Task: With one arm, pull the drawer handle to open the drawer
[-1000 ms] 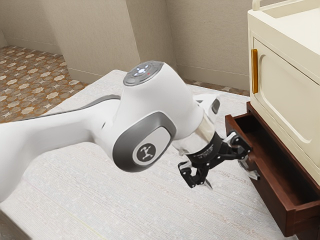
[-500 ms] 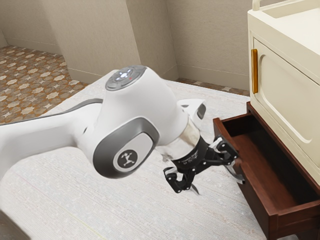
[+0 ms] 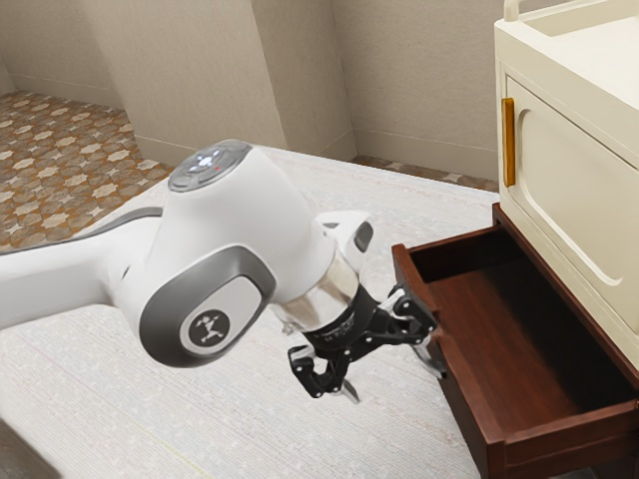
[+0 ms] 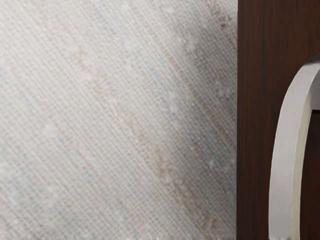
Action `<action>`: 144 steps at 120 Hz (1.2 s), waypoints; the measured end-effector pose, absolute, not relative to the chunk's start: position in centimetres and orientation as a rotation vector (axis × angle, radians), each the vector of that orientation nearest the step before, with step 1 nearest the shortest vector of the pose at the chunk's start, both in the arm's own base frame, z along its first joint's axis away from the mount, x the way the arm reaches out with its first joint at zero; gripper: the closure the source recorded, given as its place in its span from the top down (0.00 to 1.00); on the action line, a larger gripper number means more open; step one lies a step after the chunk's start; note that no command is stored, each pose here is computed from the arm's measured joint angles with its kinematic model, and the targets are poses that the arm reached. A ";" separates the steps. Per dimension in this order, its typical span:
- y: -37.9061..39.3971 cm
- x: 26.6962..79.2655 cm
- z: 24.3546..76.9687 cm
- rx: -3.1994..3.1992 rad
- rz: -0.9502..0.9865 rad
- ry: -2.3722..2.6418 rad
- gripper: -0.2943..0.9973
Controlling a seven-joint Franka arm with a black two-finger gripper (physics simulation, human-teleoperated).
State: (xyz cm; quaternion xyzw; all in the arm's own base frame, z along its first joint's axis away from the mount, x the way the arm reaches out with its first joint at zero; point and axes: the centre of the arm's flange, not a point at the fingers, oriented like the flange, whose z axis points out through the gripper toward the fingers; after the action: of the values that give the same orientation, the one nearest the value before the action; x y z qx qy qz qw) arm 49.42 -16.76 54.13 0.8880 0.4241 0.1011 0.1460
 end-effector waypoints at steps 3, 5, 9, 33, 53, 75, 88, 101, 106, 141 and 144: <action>-16.7 49.2 54.2 2.557 0.291 1.221 0.77; -16.5 49.1 54.2 2.556 0.291 1.222 0.77; -16.3 48.9 54.3 2.554 0.292 1.222 0.77; -15.0 47.3 54.4 2.555 0.302 1.226 0.77; -13.8 46.3 54.5 2.546 0.301 1.233 0.77; -13.4 45.5 55.1 2.547 0.321 1.216 0.77; -13.5 45.5 55.7 2.544 0.333 1.207 0.77; -14.1 45.8 57.9 2.520 0.374 1.176 0.77; -14.3 45.9 59.1 2.506 0.393 1.163 0.77; -14.9 46.2 67.8 2.503 0.429 1.110 0.77; -15.0 46.1 67.8 2.515 0.423 1.104 0.77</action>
State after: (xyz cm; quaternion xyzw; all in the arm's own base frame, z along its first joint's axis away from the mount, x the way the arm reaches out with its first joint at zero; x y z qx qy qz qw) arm 46.14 -15.04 67.84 0.8901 0.3908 0.1496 0.1805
